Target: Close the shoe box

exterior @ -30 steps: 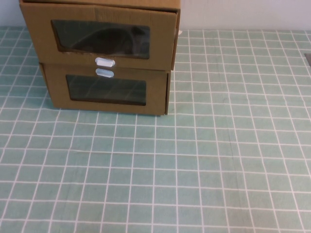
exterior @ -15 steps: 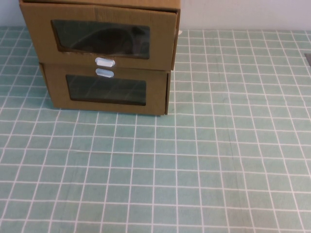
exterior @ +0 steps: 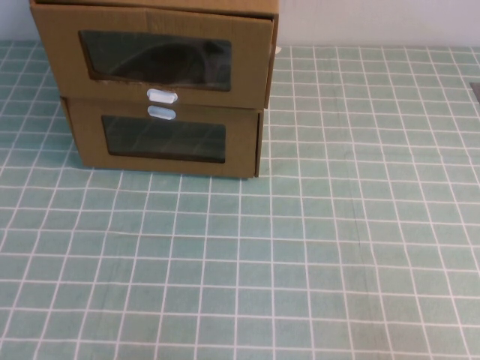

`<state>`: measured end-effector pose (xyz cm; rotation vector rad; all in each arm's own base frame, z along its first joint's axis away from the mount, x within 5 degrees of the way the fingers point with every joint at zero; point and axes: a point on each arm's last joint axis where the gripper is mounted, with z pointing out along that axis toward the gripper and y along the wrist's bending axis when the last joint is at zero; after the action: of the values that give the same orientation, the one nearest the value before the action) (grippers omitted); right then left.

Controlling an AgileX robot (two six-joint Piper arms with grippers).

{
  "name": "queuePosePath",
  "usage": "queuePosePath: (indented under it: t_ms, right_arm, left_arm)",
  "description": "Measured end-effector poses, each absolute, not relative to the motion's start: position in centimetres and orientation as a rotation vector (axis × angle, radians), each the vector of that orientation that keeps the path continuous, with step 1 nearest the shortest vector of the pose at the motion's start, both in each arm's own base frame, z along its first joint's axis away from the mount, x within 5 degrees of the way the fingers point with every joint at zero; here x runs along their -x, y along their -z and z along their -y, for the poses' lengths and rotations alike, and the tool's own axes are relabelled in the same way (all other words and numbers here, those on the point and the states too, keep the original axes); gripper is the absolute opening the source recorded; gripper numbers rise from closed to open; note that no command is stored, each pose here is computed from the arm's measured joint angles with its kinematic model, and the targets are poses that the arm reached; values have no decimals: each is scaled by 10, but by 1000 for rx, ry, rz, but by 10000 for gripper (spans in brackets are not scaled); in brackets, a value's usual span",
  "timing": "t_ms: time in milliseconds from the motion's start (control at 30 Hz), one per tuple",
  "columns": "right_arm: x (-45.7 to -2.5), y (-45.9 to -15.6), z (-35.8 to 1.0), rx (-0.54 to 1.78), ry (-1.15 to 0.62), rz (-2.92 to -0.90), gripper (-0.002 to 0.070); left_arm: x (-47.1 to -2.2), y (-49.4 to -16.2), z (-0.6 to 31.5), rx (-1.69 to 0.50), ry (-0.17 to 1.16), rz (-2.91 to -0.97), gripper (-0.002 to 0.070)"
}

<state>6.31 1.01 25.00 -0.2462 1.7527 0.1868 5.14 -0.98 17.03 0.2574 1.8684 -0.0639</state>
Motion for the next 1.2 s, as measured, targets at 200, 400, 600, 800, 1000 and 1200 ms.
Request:
queuePosePath:
  t_ms: [200,400,600,800,1000,1200]
  right_arm:
    - [-62,-244,-9,184,-226,-1803,-14]
    - [-53,-236,-8,41,-316,-1874,-14]
    - [-48,-235,-10,131,-205,-1762,-14]
    - [-54,-219,-10,172,-75,-1657,-14]
    - [-56,-191,-5,112,-4,-1678,-14]
    - [-54,-177,-4,112,20,-1808,-14]
  left_arm:
    - [-51,-170,10,-257,64,-1866,-5]
    - [-51,-170,10,-257,64,-1866,-5]
    - [-51,-170,10,-257,64,-1868,-5]
    - [-51,-170,10,-257,64,-1868,-5]
    - [-51,-170,10,-257,64,-1868,-5]
    - [-51,-170,10,-257,64,-1869,-5]
